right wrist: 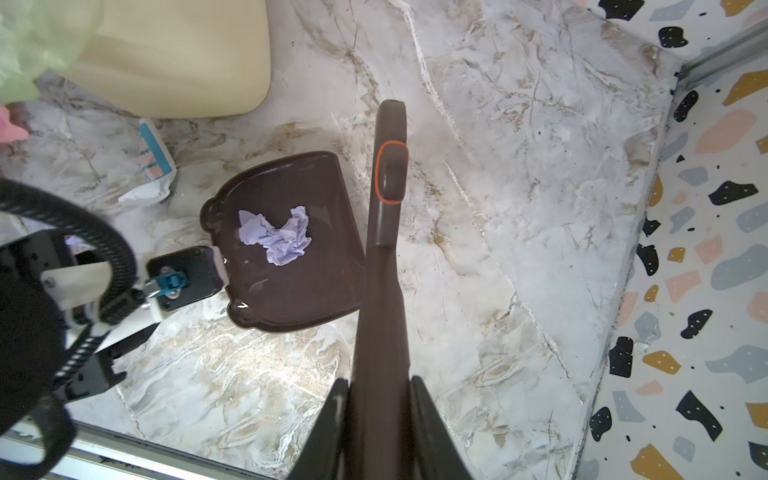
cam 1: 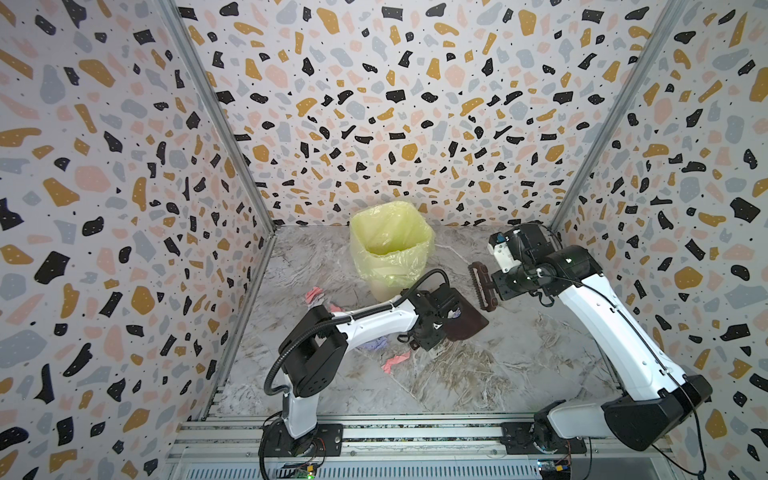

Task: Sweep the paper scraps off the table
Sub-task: 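Lift the dustpan with the left gripper while the right gripper raises the brush, then carry the dustpan with the left gripper up over the yellow bin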

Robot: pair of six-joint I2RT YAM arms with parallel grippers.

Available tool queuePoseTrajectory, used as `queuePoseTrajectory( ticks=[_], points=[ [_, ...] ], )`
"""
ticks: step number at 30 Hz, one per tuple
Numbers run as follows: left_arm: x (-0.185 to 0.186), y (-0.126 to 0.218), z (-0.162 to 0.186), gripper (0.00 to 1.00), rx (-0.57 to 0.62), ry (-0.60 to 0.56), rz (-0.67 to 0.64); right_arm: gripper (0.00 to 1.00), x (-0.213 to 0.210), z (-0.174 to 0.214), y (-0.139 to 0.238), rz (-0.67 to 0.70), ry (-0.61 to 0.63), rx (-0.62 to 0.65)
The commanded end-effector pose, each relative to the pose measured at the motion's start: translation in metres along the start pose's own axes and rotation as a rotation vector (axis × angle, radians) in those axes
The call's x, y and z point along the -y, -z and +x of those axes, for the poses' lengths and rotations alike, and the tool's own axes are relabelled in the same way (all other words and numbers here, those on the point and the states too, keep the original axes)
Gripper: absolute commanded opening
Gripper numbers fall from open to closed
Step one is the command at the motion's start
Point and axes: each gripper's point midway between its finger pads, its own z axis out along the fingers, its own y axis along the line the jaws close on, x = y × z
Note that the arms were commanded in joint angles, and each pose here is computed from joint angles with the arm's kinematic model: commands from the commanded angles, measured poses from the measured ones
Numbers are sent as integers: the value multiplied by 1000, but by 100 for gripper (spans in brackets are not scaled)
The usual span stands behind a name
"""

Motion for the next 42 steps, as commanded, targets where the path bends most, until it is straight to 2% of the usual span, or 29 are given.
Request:
queuePoseTrajectory(
  ticks=[1,9,20,30,36,42],
  points=[
    [-4,22,-6,0,60,3,-9,0,12,-9,20,-7,-38,92],
    [4,65,2,0,99,-25,-10,0,34,1,23,-17,-102,120],
    [15,131,16,0,159,29,28,0,44,6,21,-52,-152,144],
    [-3,189,27,0,221,114,-32,0,45,8,20,-72,-174,163],
    [-22,207,39,0,218,144,-103,0,45,9,19,-87,-181,175],
    [-51,228,47,0,252,226,-152,0,43,12,16,-99,-183,174]
  ],
)
